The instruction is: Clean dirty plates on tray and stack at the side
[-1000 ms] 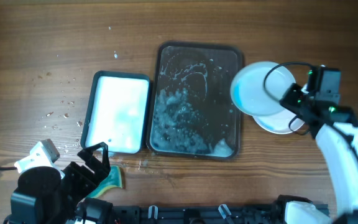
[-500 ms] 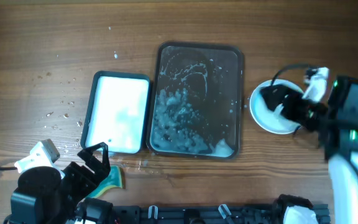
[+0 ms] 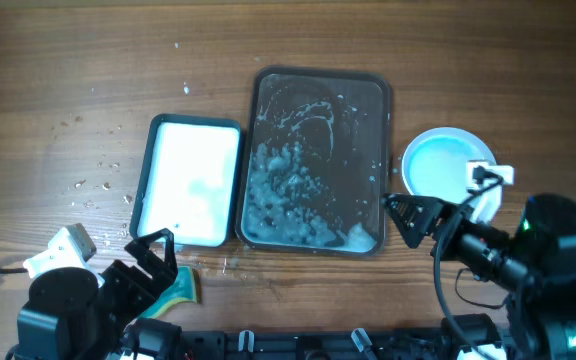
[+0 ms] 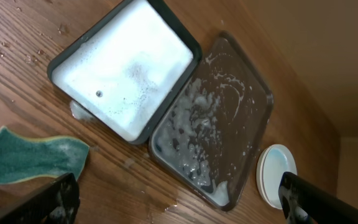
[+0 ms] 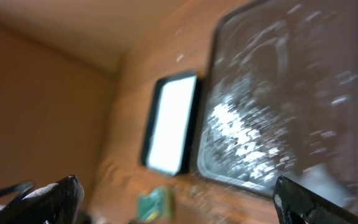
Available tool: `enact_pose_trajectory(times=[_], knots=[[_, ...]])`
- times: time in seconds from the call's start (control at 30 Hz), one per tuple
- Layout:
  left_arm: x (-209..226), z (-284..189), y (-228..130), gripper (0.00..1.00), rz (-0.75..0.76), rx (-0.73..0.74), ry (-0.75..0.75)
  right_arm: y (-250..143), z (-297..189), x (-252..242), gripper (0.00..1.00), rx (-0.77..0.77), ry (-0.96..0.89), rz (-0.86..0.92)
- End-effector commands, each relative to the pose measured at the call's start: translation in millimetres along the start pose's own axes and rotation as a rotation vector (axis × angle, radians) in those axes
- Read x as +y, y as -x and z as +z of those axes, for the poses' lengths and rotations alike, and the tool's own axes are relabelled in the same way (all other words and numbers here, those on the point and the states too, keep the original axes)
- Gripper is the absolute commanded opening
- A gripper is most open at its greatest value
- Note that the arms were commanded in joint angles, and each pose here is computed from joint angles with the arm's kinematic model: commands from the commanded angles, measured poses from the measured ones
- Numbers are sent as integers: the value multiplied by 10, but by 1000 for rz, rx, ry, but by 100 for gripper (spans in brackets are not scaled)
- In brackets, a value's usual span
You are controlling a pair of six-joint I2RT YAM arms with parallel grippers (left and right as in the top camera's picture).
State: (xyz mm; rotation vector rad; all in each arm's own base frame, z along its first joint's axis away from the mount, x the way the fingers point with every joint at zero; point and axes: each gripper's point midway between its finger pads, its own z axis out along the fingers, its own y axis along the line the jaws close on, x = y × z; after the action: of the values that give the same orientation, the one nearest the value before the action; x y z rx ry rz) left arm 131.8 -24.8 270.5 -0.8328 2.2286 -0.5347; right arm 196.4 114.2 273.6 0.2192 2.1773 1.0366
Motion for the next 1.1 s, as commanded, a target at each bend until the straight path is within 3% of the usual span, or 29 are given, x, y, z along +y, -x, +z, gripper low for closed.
enact_pose_trajectory(times=[0.0, 0.1, 0.27, 0.4, 0.97, 1.07], knots=[[4, 13, 3, 100, -18, 0, 5, 219, -56, -249, 100, -273, -94, -417], [4, 13, 3, 100, -18, 0, 5, 69, -10, -418, 100, -387, -82, -681], [4, 13, 3, 100, -18, 0, 5, -10, 150, -894, 100, -509, -163, -696], [4, 13, 3, 100, -18, 0, 5, 12, 369, -1048, 100, -621, -114, -738], [8, 13, 0, 100, -18, 1, 7, 3, 374, -1060, 99, -612, -119, -734], [167, 67, 205, 100, -38, -120, 92, 3, 374, -1060, 100, -612, -118, -734]])
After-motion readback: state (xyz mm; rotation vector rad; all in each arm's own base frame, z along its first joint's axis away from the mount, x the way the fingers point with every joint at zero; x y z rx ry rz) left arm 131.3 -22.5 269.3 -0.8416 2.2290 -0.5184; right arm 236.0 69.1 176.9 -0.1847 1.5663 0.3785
